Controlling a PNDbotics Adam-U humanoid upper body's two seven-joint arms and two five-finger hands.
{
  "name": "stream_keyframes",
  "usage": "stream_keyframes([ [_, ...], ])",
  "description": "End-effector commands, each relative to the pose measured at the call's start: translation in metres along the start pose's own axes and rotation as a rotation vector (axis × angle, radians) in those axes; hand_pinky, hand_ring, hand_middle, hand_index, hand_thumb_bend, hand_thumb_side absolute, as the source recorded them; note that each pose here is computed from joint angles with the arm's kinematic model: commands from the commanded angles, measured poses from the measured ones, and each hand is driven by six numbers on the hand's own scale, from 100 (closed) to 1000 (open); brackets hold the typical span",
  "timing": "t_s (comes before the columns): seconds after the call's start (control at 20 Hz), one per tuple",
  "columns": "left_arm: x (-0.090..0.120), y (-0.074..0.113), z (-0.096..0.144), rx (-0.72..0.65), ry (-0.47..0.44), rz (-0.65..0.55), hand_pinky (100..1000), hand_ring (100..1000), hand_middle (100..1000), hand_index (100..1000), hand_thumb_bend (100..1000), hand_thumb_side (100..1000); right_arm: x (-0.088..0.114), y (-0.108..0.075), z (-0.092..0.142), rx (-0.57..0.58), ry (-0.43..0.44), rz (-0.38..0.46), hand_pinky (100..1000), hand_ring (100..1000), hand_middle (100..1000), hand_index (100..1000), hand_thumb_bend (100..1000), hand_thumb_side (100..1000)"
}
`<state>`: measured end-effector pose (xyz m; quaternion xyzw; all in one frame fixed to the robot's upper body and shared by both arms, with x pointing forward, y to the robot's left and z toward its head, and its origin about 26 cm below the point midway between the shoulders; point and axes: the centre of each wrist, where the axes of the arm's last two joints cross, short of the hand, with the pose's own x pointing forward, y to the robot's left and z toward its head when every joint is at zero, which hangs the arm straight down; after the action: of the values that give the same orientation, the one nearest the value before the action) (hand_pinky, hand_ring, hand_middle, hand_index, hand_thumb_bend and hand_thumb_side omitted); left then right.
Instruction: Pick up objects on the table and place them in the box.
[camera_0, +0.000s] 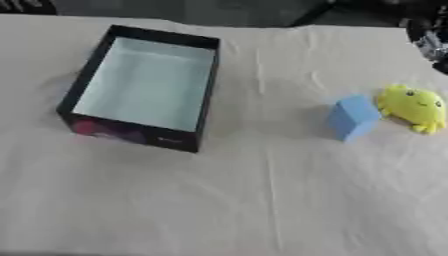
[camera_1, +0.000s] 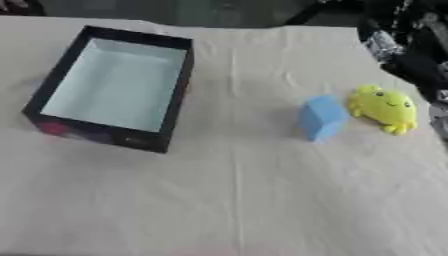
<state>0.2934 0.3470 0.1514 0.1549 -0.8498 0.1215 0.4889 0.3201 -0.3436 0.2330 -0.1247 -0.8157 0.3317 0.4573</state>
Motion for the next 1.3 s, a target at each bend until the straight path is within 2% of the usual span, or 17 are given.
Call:
stream_keyframes([
  [0.05, 0.008, 0.005, -0.006, -0.01, -0.029, -0.029, 792, 670, 789, 844, 442, 696, 0.024, -0.024, -0.004, 0.157, -0.05, 0.183, 999, 935, 864, 909, 294, 442],
  [0.3, 0.007, 0.005, -0.006, -0.015, -0.027, -0.033, 792, 670, 788, 843, 441, 696, 0.045, -0.044, -0.01, 0.393, -0.098, 0.355, 994, 942, 868, 910, 339, 435],
  [0.4, 0.007, 0.005, -0.006, -0.015, -0.027, -0.034, 793, 670, 789, 843, 440, 697, 0.051, -0.05, -0.012, 0.463, -0.1, 0.411, 993, 949, 876, 916, 379, 418],
  [0.45, 0.007, 0.005, -0.006, -0.016, -0.027, -0.034, 793, 670, 789, 843, 442, 685, 0.054, -0.053, -0.012, 0.497, -0.097, 0.438, 993, 957, 883, 923, 430, 405],
  [0.5, 0.007, 0.005, -0.006, -0.017, -0.027, -0.033, 793, 670, 789, 843, 439, 697, 0.056, -0.055, -0.012, 0.529, -0.094, 0.464, 993, 958, 884, 924, 415, 408],
  [0.6, 0.007, 0.004, -0.006, -0.02, -0.025, -0.032, 793, 670, 789, 843, 438, 697, 0.06, -0.058, -0.013, 0.586, -0.084, 0.508, 992, 962, 887, 925, 450, 376],
  [0.75, 0.007, 0.004, -0.007, -0.022, -0.026, -0.031, 793, 670, 790, 843, 438, 698, 0.062, -0.059, -0.014, 0.647, -0.075, 0.549, 992, 965, 889, 924, 479, 293],
  [0.95, 0.007, 0.004, -0.006, -0.023, -0.023, -0.03, 793, 670, 790, 843, 438, 698, 0.063, -0.059, -0.016, 0.677, -0.076, 0.567, 992, 966, 891, 922, 451, 209],
  [1.3, 0.006, 0.002, -0.007, -0.028, -0.022, -0.024, 793, 670, 791, 842, 437, 699, 0.059, -0.053, -0.019, 0.725, -0.053, 0.595, 987, 961, 890, 919, 451, 215],
])
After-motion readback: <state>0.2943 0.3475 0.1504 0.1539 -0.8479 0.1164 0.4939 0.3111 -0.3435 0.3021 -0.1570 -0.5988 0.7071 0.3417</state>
